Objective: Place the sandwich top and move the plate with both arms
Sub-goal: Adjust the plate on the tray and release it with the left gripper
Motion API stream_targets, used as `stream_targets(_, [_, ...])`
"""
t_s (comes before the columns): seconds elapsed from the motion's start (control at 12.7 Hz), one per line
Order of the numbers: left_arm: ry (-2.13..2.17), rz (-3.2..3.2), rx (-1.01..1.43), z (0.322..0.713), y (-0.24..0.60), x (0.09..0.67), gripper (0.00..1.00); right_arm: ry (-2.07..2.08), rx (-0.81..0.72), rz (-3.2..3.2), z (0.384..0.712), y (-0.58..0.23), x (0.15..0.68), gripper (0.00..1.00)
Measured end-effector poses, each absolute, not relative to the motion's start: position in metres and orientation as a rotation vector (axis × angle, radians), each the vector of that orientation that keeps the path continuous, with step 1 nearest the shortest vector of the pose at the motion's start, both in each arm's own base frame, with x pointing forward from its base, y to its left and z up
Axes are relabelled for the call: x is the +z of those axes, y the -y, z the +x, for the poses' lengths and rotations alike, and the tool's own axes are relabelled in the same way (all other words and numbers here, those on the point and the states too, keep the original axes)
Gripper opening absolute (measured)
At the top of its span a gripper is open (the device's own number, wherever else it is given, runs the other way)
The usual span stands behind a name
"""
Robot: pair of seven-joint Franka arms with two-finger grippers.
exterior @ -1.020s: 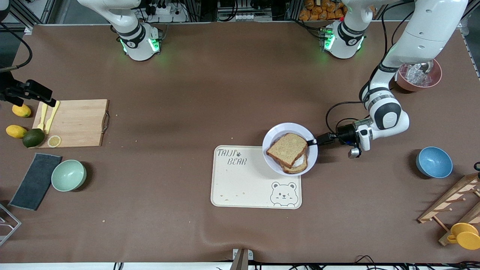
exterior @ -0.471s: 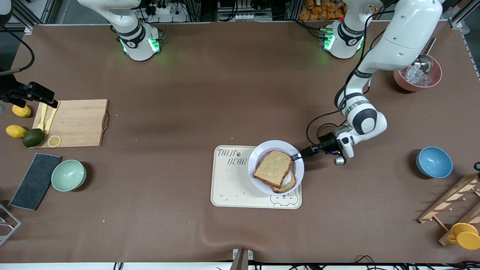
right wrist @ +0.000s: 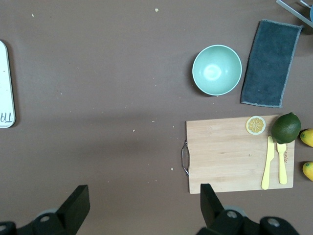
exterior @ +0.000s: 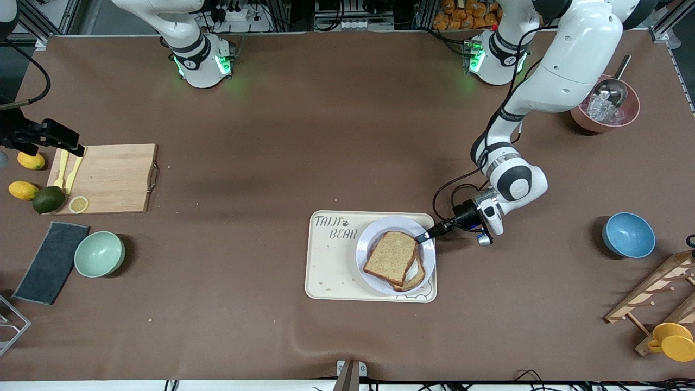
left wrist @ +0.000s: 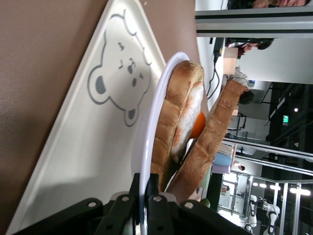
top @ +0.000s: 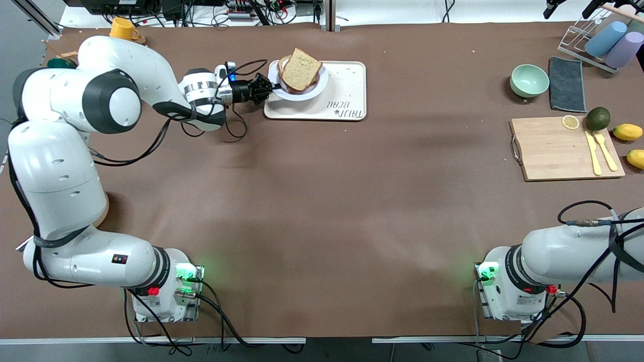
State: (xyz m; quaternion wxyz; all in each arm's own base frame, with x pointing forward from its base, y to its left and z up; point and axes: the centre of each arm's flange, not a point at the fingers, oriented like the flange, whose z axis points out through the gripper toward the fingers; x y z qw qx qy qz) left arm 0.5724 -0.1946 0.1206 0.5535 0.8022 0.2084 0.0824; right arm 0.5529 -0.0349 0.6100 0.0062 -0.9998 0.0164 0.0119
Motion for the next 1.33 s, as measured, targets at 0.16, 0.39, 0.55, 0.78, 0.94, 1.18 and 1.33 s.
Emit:
stream_targets(0.16, [-0.503,1.913,0.182,0.568,0.205,0.11,0.07,-0.051,0.042,-3.128,0.553,0.035,0.608,1.0])
stream_targets(0.39, [-0.496,1.912,0.184,0.569,0.212,0.105,0.07,-0.051,0.047,-3.128,0.554,0.035,0.607,1.0])
stream_targets(0.55, [-0.495,1.912,0.187,0.57,0.211,0.105,0.13,-0.051,0.048,-3.128,0.554,0.035,0.606,1.0])
stream_targets(0.78, [-0.493,1.903,0.204,0.577,0.21,0.111,0.48,-0.051,0.048,-3.128,0.554,0.035,0.606,1.0])
stream_targets(0.94, [-0.489,1.894,0.214,0.58,0.211,0.117,0.7,-0.052,0.048,-3.128,0.554,0.035,0.606,1.0])
stream_targets(1.18, [-0.489,1.888,0.222,0.581,0.211,0.126,1.0,-0.052,0.049,-3.128,0.554,0.035,0.606,1.0])
stream_targets(1.33, [-0.508,1.896,0.225,0.579,0.204,0.129,1.0,-0.052,0.049,-3.128,0.554,0.035,0.606,1.0])
